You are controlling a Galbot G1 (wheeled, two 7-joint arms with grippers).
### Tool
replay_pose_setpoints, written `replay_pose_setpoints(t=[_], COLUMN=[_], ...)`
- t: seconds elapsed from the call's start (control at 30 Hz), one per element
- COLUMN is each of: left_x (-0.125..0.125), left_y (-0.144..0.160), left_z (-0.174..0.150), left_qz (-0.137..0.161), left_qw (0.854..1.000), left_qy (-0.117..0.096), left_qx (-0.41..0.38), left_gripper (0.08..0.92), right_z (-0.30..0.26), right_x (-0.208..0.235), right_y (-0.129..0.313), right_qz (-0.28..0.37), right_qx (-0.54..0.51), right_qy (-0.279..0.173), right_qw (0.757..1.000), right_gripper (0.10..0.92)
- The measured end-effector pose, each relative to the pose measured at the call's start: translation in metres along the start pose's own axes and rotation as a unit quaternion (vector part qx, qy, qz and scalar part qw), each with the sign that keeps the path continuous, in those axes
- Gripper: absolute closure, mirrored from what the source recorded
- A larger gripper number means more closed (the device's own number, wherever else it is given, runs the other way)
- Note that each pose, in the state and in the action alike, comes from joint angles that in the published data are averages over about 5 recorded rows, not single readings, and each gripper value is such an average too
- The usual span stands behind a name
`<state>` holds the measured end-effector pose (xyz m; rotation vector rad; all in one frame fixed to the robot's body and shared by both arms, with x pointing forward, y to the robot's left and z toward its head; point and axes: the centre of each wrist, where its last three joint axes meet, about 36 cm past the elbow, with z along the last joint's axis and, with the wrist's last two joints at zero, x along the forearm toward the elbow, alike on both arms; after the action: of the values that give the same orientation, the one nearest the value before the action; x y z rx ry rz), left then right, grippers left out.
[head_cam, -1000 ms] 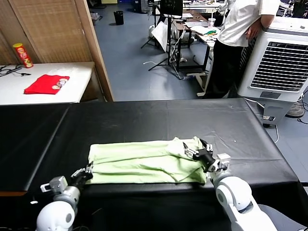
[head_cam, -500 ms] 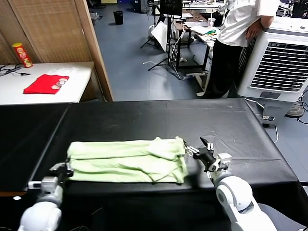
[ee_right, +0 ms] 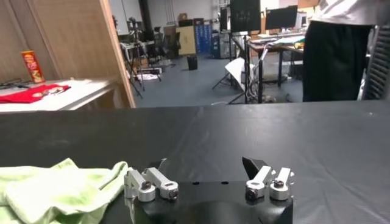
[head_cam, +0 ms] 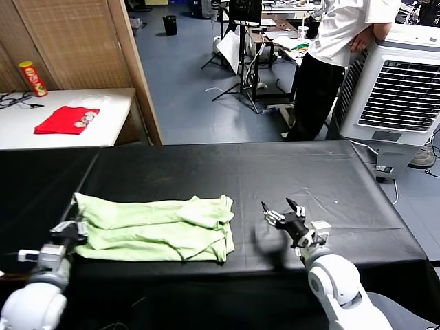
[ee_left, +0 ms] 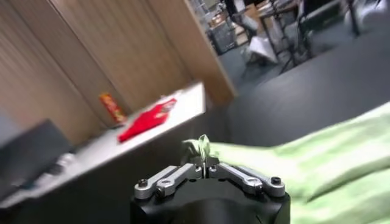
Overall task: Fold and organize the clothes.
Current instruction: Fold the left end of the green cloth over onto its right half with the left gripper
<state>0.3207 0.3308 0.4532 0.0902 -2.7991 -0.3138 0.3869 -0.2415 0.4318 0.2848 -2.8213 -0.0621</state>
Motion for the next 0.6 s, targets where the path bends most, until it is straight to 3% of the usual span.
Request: replay_pose_setpoints(t=[0.13, 0.33, 0.47, 0.6], left_x=[0.001, -0.004, -0.009, -0.011], left_y=[-0.053, -0.116, -0.144, -0.165], left_z=[-0.009, -0.028, -0.043, -0.051], left_qz=[0.07, 0.166, 0.204, 0.222], left_qw=[0.992, 0.964, 0.949, 0.944], left_qy=[0.017, 0.035, 0.035, 0.031], left_qx=[0.099, 0.207, 0.238, 0.242], left_gripper=[0.857, 0.857, 0.857, 0.857], right_z=[0.003, 0.011, 0.014, 0.016], right_x=[0.006, 0.011, 0.011, 0.008], right_y=[-0.007, -0.018, -0.02, -0.02], right_qz=[0.017, 0.042, 0.048, 0.047], right_qx=[0.005, 0.007, 0.005, 0.004], right_qy=[0.003, 0.012, 0.016, 0.017], right_qw=[1.0, 0.999, 0.999, 0.999], right_gripper=[0.224, 0.224, 0.224, 0.224])
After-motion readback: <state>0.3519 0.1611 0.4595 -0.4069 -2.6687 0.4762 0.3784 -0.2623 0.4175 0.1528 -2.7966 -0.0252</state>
